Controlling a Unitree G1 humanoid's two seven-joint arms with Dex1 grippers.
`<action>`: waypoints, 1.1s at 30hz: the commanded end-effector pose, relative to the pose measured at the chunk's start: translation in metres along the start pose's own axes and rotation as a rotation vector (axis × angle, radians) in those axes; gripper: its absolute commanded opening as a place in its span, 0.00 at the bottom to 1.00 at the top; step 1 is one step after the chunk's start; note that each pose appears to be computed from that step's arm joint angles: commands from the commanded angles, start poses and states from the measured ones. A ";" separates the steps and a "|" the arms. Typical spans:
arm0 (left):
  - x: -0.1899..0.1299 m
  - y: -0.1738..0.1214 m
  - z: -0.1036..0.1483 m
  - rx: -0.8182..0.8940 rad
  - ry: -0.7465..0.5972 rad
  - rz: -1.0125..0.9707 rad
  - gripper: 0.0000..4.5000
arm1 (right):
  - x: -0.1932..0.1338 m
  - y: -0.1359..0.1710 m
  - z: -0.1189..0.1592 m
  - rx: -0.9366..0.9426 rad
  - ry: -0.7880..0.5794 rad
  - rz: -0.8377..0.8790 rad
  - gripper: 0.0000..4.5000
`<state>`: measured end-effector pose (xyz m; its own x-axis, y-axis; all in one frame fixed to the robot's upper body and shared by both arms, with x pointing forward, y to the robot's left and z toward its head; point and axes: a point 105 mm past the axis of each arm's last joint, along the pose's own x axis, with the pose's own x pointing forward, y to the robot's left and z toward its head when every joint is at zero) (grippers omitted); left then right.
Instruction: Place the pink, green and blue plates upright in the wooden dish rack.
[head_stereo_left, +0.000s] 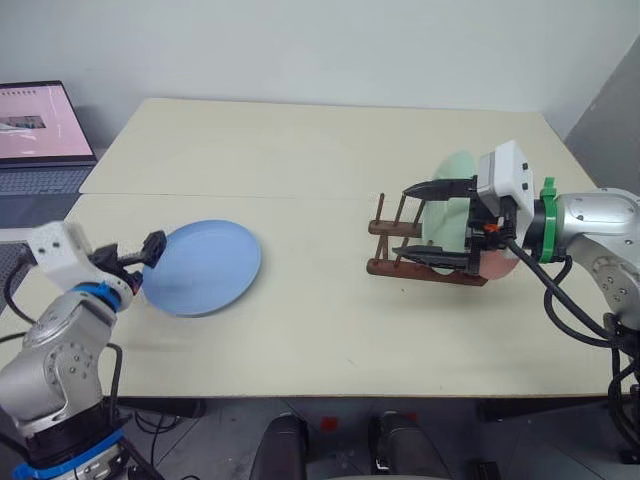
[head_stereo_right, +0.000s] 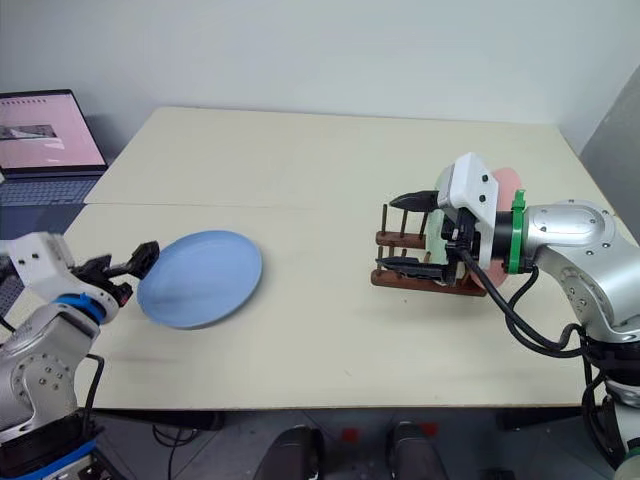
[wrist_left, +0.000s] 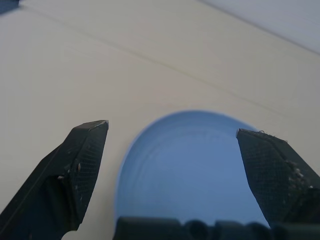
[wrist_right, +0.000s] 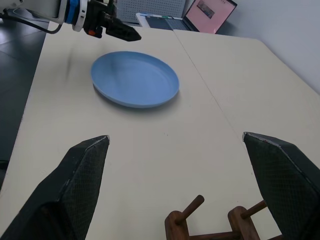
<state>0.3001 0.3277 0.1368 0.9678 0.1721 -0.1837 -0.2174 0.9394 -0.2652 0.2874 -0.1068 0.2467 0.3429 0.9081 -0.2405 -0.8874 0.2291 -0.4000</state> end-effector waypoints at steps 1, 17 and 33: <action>-0.004 0.008 -0.001 -0.038 0.020 0.043 1.00 | -0.002 -0.001 0.010 -0.055 -0.015 0.010 0.99; 0.006 -0.011 -0.047 -0.103 0.304 0.039 0.54 | -0.004 0.012 0.019 -0.097 0.005 0.138 1.00; 0.032 -0.092 0.027 -0.174 0.056 -0.101 0.01 | 0.042 0.007 0.020 -0.276 0.004 0.038 1.00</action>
<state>0.3513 0.2638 0.1543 0.9557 0.0658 -0.2868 -0.1939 0.8740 -0.4455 0.2860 -0.0675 0.2451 0.2761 0.9191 -0.2812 -0.8380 0.0870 -0.5387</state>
